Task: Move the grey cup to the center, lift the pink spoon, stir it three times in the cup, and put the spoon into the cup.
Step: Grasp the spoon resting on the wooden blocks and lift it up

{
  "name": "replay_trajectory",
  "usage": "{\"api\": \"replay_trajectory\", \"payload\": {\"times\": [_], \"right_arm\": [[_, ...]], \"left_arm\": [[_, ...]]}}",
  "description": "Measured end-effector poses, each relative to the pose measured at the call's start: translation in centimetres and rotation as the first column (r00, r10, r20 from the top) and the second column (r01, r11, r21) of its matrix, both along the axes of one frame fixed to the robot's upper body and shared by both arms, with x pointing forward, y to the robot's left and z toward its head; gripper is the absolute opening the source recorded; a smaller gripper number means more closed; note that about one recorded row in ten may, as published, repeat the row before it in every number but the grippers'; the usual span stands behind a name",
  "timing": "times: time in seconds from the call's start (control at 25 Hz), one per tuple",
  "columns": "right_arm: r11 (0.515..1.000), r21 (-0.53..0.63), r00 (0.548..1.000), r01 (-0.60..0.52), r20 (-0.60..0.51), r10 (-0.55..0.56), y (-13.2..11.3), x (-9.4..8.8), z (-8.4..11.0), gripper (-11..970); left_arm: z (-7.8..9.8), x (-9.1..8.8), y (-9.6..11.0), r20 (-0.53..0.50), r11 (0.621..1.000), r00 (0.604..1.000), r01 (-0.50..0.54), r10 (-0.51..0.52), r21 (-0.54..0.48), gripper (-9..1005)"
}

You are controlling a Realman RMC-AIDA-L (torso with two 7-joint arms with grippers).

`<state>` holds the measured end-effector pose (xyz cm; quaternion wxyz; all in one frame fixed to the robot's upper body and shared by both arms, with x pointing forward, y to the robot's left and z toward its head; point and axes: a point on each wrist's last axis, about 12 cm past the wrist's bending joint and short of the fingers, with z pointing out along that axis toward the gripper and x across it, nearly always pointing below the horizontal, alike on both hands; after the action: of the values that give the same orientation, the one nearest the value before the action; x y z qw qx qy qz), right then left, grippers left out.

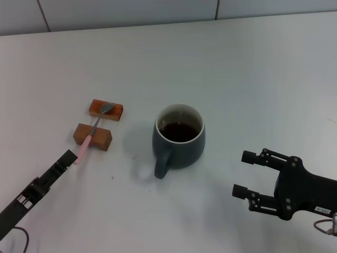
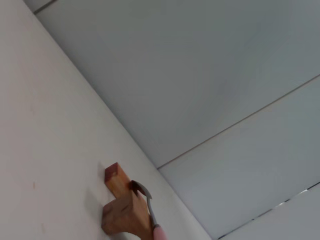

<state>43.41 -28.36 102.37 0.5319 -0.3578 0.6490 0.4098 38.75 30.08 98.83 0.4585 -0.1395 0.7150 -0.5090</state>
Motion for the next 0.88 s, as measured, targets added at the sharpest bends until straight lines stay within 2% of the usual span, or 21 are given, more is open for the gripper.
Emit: {"api": "replay_trajectory", "payload": {"times": [0.88], "right_arm": [[1.000, -0.014, 1.000, 0.008, -0.005, -0.008, 0.0, 0.1, -0.2, 773]], "left_arm": [[-0.6, 1.1, -0.8, -0.059, 1.000, 0.998, 0.014, -0.013, 0.011, 801]]}}
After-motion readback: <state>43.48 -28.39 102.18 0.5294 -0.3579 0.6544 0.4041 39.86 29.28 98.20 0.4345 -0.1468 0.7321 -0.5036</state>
